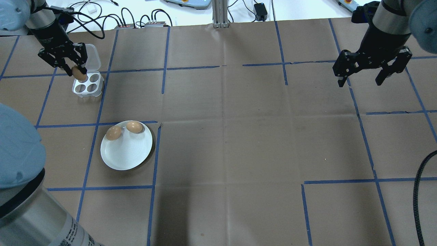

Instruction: Place egg on plate

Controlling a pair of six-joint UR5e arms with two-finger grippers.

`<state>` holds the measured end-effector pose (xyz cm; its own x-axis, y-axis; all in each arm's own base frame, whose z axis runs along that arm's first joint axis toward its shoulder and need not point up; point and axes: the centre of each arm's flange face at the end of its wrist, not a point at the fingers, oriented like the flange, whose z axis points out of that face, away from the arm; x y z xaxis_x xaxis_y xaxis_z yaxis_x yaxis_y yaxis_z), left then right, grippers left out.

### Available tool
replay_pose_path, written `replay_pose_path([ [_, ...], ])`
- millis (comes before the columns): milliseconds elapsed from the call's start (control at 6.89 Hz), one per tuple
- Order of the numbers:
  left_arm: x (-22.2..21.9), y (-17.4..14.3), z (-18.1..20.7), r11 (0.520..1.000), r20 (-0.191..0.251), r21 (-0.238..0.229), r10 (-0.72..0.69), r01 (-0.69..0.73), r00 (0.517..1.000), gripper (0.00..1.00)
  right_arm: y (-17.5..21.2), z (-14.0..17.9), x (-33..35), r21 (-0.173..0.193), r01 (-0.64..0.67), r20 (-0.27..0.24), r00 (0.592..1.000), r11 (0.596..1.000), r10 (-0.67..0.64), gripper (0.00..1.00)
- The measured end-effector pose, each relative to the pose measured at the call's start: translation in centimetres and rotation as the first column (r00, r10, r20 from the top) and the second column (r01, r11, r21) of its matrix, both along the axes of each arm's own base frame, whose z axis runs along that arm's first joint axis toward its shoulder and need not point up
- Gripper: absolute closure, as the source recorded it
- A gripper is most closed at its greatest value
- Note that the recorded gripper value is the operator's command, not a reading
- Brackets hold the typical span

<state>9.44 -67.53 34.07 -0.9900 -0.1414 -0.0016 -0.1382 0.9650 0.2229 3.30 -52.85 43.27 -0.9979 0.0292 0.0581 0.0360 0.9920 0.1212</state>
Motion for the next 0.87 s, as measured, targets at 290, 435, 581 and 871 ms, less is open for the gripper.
replay_pose_path([
  [290, -3.1, 8.2, -1.1, 0.999, 0.009, -0.028, 0.029, -0.029, 1.000, 1.00, 0.0, 0.0, 0.0, 0.000, 0.000, 0.000, 1.000, 1.000, 0.000, 0.00],
  [435, -4.7, 11.6, -2.8, 0.998, 0.019, -0.060, 0.036, -0.035, 0.999, 1.00, 0.0, 0.0, 0.0, 0.001, 0.000, 0.000, 1.000, 1.000, 0.000, 0.00],
  [581, -6.8, 13.9, -4.6, 0.995, 0.032, -0.099, 0.031, -0.028, 0.999, 1.00, 0.0, 0.0, 0.0, 0.001, 0.000, 0.000, 1.000, 1.000, 0.000, 0.00],
  [871, -10.7, 15.9, -7.7, 0.990, 0.048, -0.138, 0.025, -0.018, 0.999, 1.00, 0.0, 0.0, 0.0, 0.001, 0.000, 0.000, 1.000, 1.000, 0.000, 0.00],
])
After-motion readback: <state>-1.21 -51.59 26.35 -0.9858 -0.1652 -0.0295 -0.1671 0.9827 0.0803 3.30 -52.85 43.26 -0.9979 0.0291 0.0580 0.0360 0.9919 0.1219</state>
